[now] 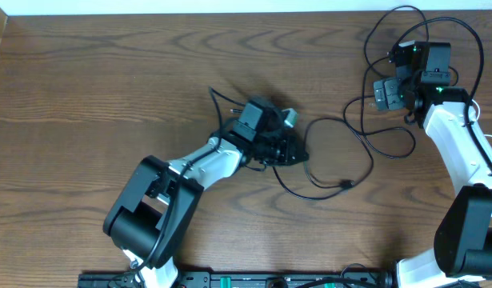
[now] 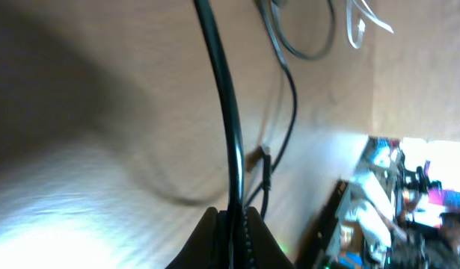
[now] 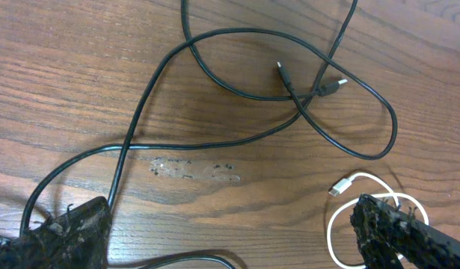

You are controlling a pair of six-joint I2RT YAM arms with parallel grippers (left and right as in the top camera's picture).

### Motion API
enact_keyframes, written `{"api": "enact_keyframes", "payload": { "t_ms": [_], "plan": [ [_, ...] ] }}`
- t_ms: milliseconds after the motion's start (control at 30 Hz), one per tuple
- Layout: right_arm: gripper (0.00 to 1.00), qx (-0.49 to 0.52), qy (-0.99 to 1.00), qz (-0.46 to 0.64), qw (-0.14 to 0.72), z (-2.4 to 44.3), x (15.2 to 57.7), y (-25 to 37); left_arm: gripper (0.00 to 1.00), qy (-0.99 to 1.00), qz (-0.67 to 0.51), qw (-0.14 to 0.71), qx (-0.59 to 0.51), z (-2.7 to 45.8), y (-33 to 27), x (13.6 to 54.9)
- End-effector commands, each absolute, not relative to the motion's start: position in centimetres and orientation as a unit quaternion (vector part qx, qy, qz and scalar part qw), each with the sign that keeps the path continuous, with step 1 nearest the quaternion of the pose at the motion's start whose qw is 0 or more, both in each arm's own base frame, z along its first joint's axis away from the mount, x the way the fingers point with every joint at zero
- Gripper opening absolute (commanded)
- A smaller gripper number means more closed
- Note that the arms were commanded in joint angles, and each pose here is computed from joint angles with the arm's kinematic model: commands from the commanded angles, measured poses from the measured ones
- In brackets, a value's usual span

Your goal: Untangle cables

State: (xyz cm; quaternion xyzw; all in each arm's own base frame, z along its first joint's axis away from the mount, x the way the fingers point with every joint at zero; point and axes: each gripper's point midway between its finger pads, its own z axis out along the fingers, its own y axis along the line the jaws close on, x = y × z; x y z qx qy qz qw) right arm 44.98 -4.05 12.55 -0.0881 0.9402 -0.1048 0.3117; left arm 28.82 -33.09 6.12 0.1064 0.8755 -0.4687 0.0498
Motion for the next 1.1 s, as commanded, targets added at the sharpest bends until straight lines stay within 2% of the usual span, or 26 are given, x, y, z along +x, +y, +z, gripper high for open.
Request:
{"api": "enact_keyframes", "payload": {
  "t_ms": [0,300,333,367,433,467,500,533,567,767,1067],
  "plan": [
    [0.99,-0.085,0.94,-0.101,0.316,12.8,45.1,-3.9,0.08,0.86,-0.487,0.05,0.144,7.5,-34.8,27.5],
    [0.99,-0.085,0.94,-0.101,0.316,12.8,45.1,-3.9,0.07,0.892,-0.431,0.084,0.112,6.9,-33.2,29.0],
    [0.99,-0.085,0.94,-0.101,0.316,12.8,45.1,-3.9,0.11,0.9,-0.415,0.089,0.101,6.9,-32.5,29.3],
    [0.99,-0.085,0.94,-0.101,0.316,12.8,45.1,-3.9,0.24,0.909,-0.394,0.096,0.093,7.0,-31.6,29.6],
    [0.99,-0.085,0.94,-0.101,0.316,12.8,45.1,-3.9,0.4,0.926,-0.349,0.115,0.089,7.1,-29.8,30.0],
    [0.99,-0.085,0.94,-0.101,0.316,12.8,45.1,-3.9,0.55,0.936,-0.318,0.128,0.083,7.1,-28.6,30.4],
    [0.99,-0.085,0.94,-0.101,0.316,12.8,45.1,-3.8,0.65,0.945,-0.286,0.138,0.071,7.0,-27.2,30.7],
    [0.99,-0.085,0.94,-0.101,0.316,12.8,45.1,-3.8,0.72,0.953,-0.259,0.148,0.059,7.1,-25.9,31.0],
    [0.99,-0.085,0.94,-0.101,0.316,12.8,45.1,-3.8,0.75,0.96,-0.227,0.156,0.044,7.1,-24.3,31.2],
    [0.99,-0.085,0.94,-0.101,0.316,12.8,45.1,-3.8,0.79,0.978,-0.09,0.187,-0.013,7.1,-16.2,32.8],
    [0.99,-0.085,0.94,-0.101,0.316,12.8,45.1,-3.9,0.79,0.967,0.009,0.231,-0.105,7.4,-6.5,36.4]
  ]
}}
